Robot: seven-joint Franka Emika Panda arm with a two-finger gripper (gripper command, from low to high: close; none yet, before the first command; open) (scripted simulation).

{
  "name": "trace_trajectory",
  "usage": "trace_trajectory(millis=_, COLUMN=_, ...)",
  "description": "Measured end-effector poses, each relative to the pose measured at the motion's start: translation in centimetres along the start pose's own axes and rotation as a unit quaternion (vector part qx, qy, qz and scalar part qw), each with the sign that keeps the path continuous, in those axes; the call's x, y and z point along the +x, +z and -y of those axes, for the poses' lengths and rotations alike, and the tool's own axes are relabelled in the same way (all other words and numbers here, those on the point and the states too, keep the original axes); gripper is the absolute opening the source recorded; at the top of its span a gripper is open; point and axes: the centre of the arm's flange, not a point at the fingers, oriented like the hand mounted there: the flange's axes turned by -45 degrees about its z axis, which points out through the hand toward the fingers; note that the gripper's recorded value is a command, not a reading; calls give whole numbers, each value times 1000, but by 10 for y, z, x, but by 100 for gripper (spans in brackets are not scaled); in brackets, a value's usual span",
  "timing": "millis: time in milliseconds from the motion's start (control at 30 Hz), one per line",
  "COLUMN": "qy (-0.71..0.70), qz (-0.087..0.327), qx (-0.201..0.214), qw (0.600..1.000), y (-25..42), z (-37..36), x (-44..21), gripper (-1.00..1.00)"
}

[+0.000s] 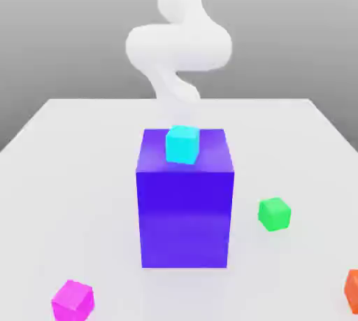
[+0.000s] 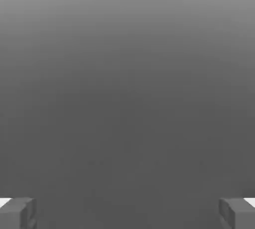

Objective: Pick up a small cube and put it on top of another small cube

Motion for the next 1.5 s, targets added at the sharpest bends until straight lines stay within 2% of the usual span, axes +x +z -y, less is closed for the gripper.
trace_trajectory(millis=133, qy=126, qz=58, qx=6, qw=990, y=76, z=-25, x=0, gripper=0)
trace_trajectory(millis=267, qy=245, qz=111, qx=-8, qw=963, y=149, z=-49, x=-11, gripper=0)
trace_trajectory(millis=400, qy=359, qz=155, qx=-40, qw=920, y=217, z=-75, x=-34, gripper=0)
trace_trajectory(millis=567, qy=490, qz=191, qx=-101, qw=844, y=293, z=-112, x=-75, gripper=0)
trace_trajectory(millis=767, qy=621, qz=203, qx=-198, qw=731, y=367, z=-158, x=-139, gripper=0)
trace_trajectory(millis=967, qy=715, qz=173, qx=-302, qw=607, y=417, z=-207, x=-211, gripper=0)
trace_trajectory(millis=1100, qy=725, qz=165, qx=-317, qw=589, y=456, z=-220, x=-249, gripper=0)
trace_trajectory(millis=1133, qy=725, qz=165, qx=-317, qw=588, y=465, z=-222, x=-258, gripper=-100)
trace_trajectory(millis=1367, qy=726, qz=164, qx=-317, qw=588, y=466, z=-222, x=-259, gripper=-100)
trace_trajectory(millis=1500, qy=726, qz=164, qx=-317, qw=589, y=430, z=-216, x=-227, gripper=-100)
